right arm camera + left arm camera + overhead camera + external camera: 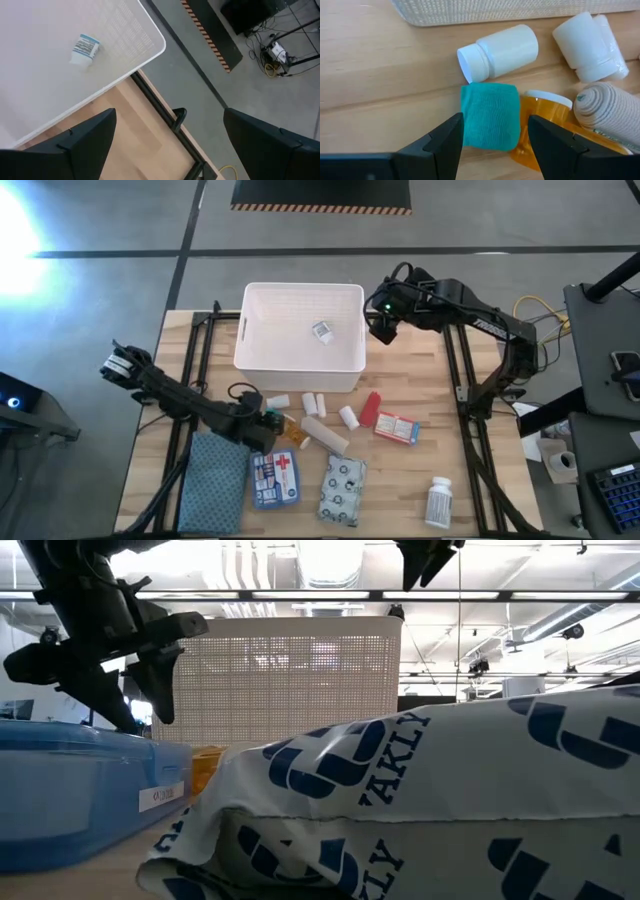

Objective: Pick & place medical supplies in basket/bin
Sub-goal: Put the green bandage into the white bin

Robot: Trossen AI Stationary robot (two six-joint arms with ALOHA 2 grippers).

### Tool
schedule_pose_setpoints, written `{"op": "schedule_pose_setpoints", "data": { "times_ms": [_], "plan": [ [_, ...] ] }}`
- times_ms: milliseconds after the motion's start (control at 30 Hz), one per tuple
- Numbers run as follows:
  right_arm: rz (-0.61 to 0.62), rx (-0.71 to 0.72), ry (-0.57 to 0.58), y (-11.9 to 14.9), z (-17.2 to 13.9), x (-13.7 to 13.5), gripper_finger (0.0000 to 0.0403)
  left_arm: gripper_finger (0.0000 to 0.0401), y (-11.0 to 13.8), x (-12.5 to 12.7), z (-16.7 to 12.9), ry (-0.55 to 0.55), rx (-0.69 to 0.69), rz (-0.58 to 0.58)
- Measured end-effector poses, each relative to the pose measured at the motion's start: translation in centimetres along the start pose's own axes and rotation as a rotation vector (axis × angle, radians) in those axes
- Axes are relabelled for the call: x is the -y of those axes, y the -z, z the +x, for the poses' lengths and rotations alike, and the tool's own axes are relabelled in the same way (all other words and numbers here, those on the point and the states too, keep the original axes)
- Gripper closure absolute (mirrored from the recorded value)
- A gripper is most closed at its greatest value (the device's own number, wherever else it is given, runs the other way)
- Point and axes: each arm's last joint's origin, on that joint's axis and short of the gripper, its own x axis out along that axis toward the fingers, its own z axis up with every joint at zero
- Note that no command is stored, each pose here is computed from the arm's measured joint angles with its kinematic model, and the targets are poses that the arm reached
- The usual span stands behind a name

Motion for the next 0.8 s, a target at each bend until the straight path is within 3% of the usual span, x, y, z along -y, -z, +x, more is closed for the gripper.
{"op": "schedule_pose_setpoints", "data": {
  "times_ms": [233, 567, 800],
  "plan": [
    [0.013, 0.017, -0.003, -0.2, 0.0, -0.1, 0.0044, 0.0200, -0.3, 0.0, 0.2, -0.008, -0.008, 0.123],
    [0.016, 0.019, -0.005, -0.2, 0.0, -0.1, 0.0044, 0.0200, 0.6, 0.5, 1.7, -0.063, -0.017, 0.114],
    [0.016, 0.018, -0.005, -0.2, 0.0, -0.1, 0.0044, 0.0200, 0.5, 2.0, 1.3, -0.027, 0.001, 0.094]
  ]
}}
